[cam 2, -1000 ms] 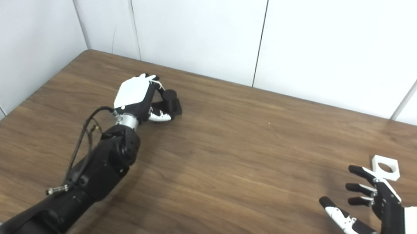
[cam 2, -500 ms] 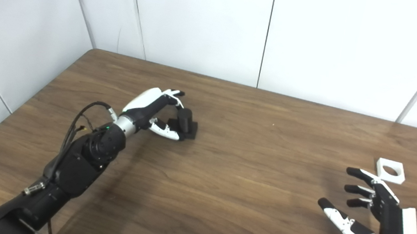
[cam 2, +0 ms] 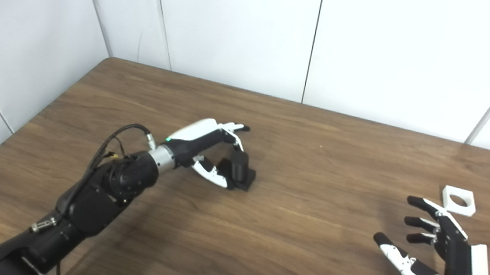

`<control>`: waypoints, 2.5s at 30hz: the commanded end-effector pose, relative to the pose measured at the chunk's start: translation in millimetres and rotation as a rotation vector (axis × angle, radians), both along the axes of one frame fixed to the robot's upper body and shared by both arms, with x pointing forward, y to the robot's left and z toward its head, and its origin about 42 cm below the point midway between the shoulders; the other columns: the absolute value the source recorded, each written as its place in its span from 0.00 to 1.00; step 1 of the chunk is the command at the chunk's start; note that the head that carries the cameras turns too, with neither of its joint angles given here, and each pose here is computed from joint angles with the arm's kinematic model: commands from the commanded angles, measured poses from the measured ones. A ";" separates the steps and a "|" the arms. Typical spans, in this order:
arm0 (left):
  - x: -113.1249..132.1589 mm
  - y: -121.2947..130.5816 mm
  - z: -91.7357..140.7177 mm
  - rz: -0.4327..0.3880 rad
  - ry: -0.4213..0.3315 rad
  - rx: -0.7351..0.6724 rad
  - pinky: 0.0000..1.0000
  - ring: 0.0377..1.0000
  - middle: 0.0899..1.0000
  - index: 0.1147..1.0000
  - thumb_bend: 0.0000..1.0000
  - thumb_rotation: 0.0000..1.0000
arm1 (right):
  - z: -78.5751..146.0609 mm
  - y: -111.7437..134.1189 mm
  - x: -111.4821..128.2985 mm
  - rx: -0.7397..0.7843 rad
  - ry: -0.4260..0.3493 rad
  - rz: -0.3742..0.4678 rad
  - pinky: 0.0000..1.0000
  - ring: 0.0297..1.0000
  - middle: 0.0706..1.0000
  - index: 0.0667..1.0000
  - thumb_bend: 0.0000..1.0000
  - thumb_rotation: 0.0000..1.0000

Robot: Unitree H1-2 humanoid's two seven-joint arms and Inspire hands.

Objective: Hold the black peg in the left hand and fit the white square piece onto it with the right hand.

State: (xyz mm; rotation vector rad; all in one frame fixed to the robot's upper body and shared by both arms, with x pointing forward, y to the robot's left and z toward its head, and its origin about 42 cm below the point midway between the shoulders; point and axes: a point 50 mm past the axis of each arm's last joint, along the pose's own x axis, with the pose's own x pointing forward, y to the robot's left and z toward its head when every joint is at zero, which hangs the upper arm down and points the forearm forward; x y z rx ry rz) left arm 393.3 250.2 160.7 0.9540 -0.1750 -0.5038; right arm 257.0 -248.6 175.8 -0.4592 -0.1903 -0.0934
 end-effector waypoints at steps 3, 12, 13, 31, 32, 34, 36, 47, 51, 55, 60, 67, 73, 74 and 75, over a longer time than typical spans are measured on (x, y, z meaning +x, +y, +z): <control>-5.9 -18.5 1.4 -0.086 -0.033 0.004 1.00 1.00 0.97 0.43 0.52 0.08 | 8.9 -0.6 2.5 -0.020 -0.091 0.026 0.53 0.67 0.78 0.72 0.53 0.00; -26.1 -60.1 -11.7 -0.191 -0.034 -0.046 1.00 1.00 0.96 0.43 0.52 0.08 | 4.4 -0.9 3.5 -0.021 -0.103 0.021 0.53 0.67 0.78 0.71 0.54 0.08; -28.8 -65.3 -13.5 -0.204 -0.036 -0.053 1.00 1.00 0.96 0.43 0.52 0.08 | 4.5 -0.5 3.2 -0.022 -0.102 0.020 0.53 0.66 0.78 0.71 0.54 0.08; -45.7 -86.3 -31.2 -0.294 -0.011 -0.073 1.00 1.00 0.96 0.43 0.52 0.08 | 0.1 3.7 1.2 -0.022 -0.115 0.018 0.54 0.65 0.77 0.71 0.56 0.12; -46.6 -81.9 -29.9 -0.296 -0.008 -0.072 1.00 1.00 0.96 0.43 0.52 0.08 | -1.5 5.1 0.9 -0.026 -0.119 0.021 0.54 0.65 0.77 0.71 0.56 0.12; -48.0 -69.8 -27.6 -0.295 -0.002 -0.071 1.00 1.00 0.96 0.43 0.52 0.08 | -7.1 11.1 0.6 -0.025 -0.122 0.024 0.54 0.65 0.77 0.70 0.58 0.13; -49.0 -57.0 -25.9 -0.292 0.003 -0.074 1.00 1.00 0.95 0.43 0.52 0.08 | -14.9 18.7 1.9 -0.017 -0.117 0.023 0.54 0.66 0.78 0.71 0.59 0.17; -49.7 -29.5 -31.3 -0.318 0.032 -0.102 1.00 1.00 0.93 0.43 0.52 0.06 | -28.1 44.0 10.9 -0.003 -0.112 -0.047 0.56 0.67 0.79 0.72 0.58 0.28; -48.0 -30.2 -29.7 -0.325 0.033 -0.110 1.00 1.00 0.93 0.43 0.52 0.06 | -29.0 45.1 11.0 0.005 -0.124 -0.057 0.55 0.67 0.79 0.72 0.57 0.28; -47.7 -29.0 -27.8 -0.331 0.030 -0.110 1.00 1.00 0.93 0.43 0.52 0.06 | -28.5 47.6 11.3 0.011 -0.127 -0.056 0.55 0.67 0.79 0.72 0.57 0.28; -49.7 -28.9 -27.8 -0.328 0.039 -0.112 1.00 1.00 0.93 0.43 0.52 0.06 | -23.5 46.1 14.7 -0.010 -0.152 -0.056 0.56 0.67 0.78 0.71 0.57 0.27; -53.5 -29.6 -30.1 -0.327 0.044 -0.120 1.00 1.00 0.93 0.43 0.52 0.06 | 12.3 17.2 43.0 -0.096 -0.230 -0.045 0.52 0.66 0.77 0.70 0.61 0.23; -55.9 -27.1 -30.5 -0.327 0.051 -0.116 1.00 1.00 0.93 0.43 0.52 0.06 | 53.5 -11.3 74.2 -0.306 -0.259 -0.041 0.56 0.70 0.78 0.70 0.63 0.27; -56.1 -26.2 -30.7 -0.324 0.052 -0.114 1.00 1.00 0.93 0.43 0.52 0.06 | 60.1 -15.6 79.3 -0.342 -0.254 -0.043 0.59 0.72 0.78 0.70 0.63 0.28; -56.4 -25.3 -30.9 -0.322 0.054 -0.114 1.00 1.00 0.93 0.43 0.52 0.06 | 66.9 -20.3 85.1 -0.378 -0.242 -0.048 0.61 0.74 0.79 0.70 0.63 0.30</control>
